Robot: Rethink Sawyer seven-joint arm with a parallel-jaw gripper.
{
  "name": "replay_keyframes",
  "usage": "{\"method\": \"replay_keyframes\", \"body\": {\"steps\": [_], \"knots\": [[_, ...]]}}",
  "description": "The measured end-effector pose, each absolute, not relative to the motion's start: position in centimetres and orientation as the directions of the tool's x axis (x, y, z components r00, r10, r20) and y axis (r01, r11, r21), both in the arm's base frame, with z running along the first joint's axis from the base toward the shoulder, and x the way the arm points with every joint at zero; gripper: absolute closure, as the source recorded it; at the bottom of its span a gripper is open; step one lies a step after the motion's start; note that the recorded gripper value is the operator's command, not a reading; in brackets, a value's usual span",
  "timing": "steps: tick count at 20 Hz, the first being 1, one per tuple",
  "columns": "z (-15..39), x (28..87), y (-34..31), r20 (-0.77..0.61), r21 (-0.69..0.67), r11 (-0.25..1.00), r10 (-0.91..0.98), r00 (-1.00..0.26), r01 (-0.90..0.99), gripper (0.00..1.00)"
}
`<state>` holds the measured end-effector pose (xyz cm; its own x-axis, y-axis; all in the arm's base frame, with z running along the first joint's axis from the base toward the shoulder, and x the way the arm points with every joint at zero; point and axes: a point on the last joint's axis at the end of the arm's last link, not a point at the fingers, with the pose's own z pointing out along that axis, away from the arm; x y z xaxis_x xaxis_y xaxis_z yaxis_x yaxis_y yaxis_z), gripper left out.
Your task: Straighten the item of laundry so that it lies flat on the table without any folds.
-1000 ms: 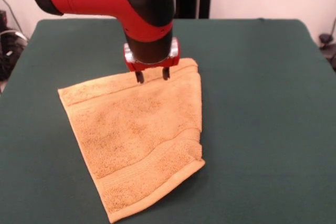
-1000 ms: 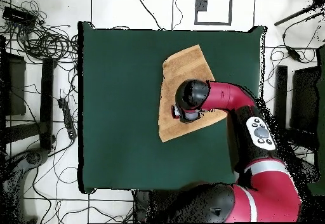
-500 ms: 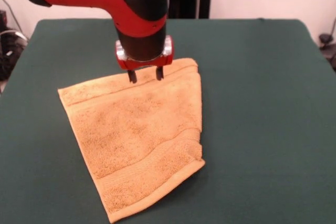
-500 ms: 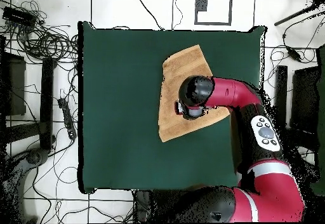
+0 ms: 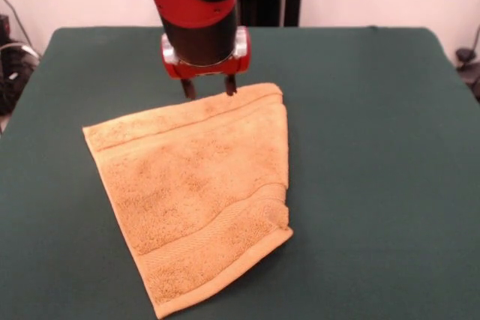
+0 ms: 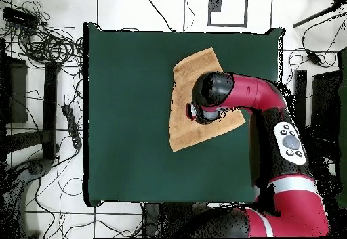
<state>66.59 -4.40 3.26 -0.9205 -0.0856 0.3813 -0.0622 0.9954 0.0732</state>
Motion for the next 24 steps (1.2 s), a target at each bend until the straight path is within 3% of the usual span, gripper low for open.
{"method": "replay_keyframes", "body": {"steps": [15,24], "knots": [[1.9,72.7,0.4,0.315,0.04,0.994,-0.113,-0.942,-0.105,0.0],[-4.3,73.7,3.6,0.38,0.046,0.992,-0.123,-0.917,-0.114,0.0]]}}
